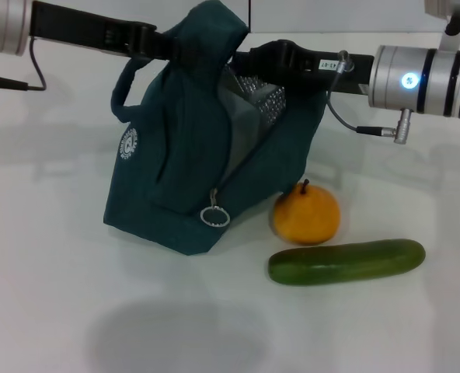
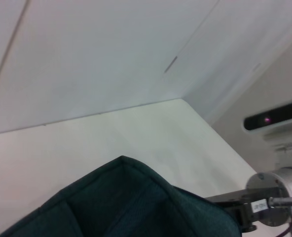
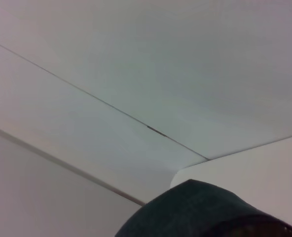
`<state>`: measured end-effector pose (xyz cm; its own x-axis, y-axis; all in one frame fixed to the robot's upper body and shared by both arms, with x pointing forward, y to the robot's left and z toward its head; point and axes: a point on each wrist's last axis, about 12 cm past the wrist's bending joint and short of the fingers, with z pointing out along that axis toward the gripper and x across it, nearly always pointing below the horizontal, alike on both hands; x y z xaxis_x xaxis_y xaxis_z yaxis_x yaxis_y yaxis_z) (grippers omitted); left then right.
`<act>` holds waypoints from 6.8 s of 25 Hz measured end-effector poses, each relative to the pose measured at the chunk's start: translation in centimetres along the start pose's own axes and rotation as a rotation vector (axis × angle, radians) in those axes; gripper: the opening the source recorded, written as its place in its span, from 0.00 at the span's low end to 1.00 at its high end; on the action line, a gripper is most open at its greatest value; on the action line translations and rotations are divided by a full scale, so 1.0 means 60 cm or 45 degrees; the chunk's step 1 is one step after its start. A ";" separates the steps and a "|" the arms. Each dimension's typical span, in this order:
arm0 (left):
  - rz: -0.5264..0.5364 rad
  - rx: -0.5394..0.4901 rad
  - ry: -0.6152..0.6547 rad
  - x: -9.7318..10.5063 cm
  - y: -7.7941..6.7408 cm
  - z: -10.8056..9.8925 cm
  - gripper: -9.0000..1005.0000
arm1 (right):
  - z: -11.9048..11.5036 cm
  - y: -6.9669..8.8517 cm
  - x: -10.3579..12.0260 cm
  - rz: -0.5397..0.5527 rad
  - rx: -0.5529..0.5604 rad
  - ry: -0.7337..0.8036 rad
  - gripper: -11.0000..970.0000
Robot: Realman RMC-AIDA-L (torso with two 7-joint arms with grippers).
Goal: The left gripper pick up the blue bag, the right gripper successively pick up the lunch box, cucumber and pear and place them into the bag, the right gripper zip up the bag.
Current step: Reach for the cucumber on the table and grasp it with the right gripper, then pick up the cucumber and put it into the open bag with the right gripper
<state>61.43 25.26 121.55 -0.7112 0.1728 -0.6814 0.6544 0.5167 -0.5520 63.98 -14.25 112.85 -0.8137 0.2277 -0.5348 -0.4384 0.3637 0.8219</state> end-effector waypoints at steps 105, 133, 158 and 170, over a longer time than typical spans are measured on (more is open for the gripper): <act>-0.183 0.073 -0.182 0.066 0.024 0.003 0.07 | -0.054 0.069 0.060 -1.286 0.228 1.499 0.88; -0.176 0.075 -0.178 0.068 0.024 0.002 0.07 | -0.031 0.075 0.065 -1.328 0.342 1.581 0.62; -0.241 0.133 -0.237 0.066 0.024 0.000 0.07 | -0.227 0.078 0.003 -0.882 -0.332 0.865 0.59; -0.305 0.148 -0.238 0.081 0.034 -0.001 0.07 | -0.250 0.059 0.039 -1.320 -0.539 -0.233 0.60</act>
<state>59.29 27.22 117.12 -0.7962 -0.1046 -0.5960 0.5066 0.4234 -0.7511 54.81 -25.96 117.47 0.0693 0.1355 -0.9883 -0.9905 0.1271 -0.0521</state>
